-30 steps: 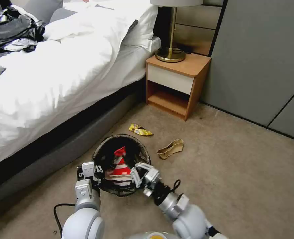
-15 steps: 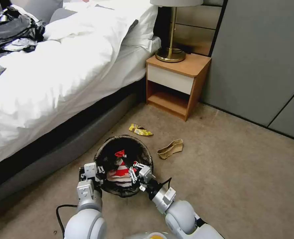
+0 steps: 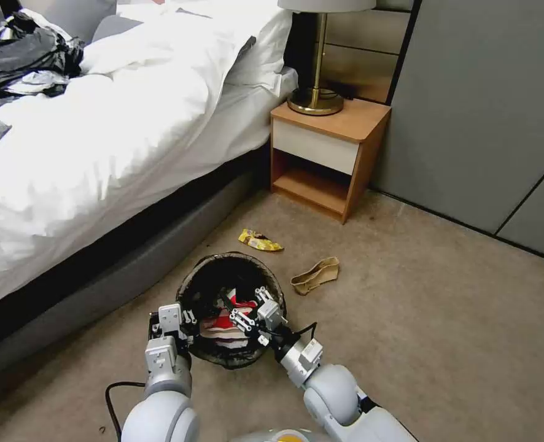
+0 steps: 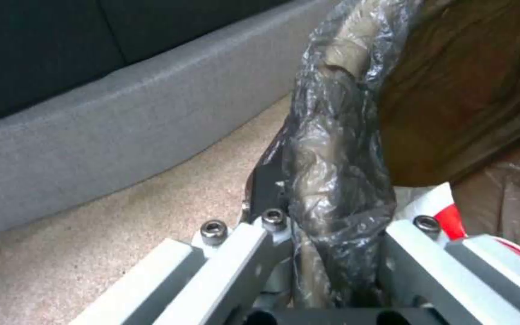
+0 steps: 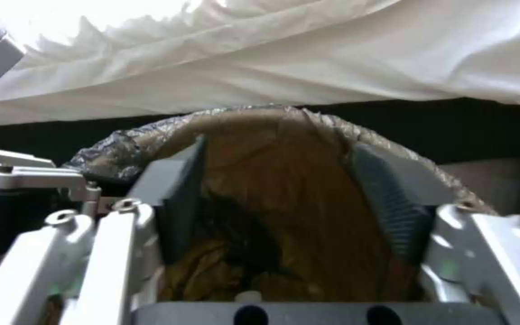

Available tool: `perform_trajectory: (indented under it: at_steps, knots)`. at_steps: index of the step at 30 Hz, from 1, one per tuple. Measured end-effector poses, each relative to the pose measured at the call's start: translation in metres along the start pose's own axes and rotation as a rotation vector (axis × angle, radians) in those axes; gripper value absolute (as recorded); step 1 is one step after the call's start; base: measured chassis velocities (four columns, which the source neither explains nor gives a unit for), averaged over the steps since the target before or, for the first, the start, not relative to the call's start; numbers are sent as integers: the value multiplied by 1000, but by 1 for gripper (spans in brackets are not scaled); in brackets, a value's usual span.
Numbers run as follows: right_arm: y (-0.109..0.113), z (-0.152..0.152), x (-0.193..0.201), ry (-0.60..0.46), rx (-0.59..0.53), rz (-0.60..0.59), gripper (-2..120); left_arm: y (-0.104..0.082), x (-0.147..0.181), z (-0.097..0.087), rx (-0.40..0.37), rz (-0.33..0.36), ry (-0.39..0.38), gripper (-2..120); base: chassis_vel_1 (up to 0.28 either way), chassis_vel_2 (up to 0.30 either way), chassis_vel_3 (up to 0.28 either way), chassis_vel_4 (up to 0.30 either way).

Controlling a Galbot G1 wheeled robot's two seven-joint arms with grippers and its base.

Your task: Pick up the trash bin, then pick up the garbage from the floor and place it into the trash bin.

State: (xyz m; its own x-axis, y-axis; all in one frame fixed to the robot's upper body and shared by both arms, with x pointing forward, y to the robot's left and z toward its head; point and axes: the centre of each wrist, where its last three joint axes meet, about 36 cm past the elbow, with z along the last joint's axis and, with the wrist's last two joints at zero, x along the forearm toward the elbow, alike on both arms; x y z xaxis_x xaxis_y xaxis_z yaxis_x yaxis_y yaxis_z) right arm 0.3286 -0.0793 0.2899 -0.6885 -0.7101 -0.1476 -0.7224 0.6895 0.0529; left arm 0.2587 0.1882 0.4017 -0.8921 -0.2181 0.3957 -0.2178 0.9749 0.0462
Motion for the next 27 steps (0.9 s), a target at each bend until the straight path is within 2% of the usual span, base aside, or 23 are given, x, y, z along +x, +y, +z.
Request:
perform_trajectory:
  at_steps: [1,4,5,8,12,15,16,19,20,22,24,25,27]
  knots:
    - [0,0,0,0,0,0,68,0,0,0,0,0,0,0,0,0,0,0]
    - [1,-2,0,-2,1,4,83,-1,0,0,-1,1,-1,0,0,0,0,0]
    - [1,-2,0,-2,1,4,83,-1,0,0,-1,1,-1,0,0,0,0,0]
    - [2,-2,0,-2,1,1,97,-2,1,1,-4,4,-1,0,0,0,0,0]
    - [3,-5,0,-9,5,3,100,-2,2,2,-6,5,1,0,0,0,0,0]
    - [6,-33,-2,-82,36,43,100,1,0,2,-12,1,-1,0,0,0,0,0]
    - [6,-33,-2,-82,36,43,100,1,0,2,-12,1,-1,0,0,0,0,0]
    - [5,-67,6,-148,119,171,100,3,-4,2,-12,-5,-1,0,0,0,0,0]
    - [5,-67,6,-148,119,171,100,3,-4,2,-12,-5,-1,0,0,0,0,0]
    - [2,-84,19,-175,200,287,100,4,-9,2,-9,-7,-1,0,0,0,0,0]
    - [4,-93,35,-178,204,423,100,5,-11,2,-4,-6,-3,0,0,0,0,0]
    - [4,-93,35,-178,204,423,100,5,-11,2,-4,-6,-3,0,0,0,0,0]
    - [7,-91,50,-158,178,538,100,5,-12,2,-2,-5,-1,0,0,0,0,0]
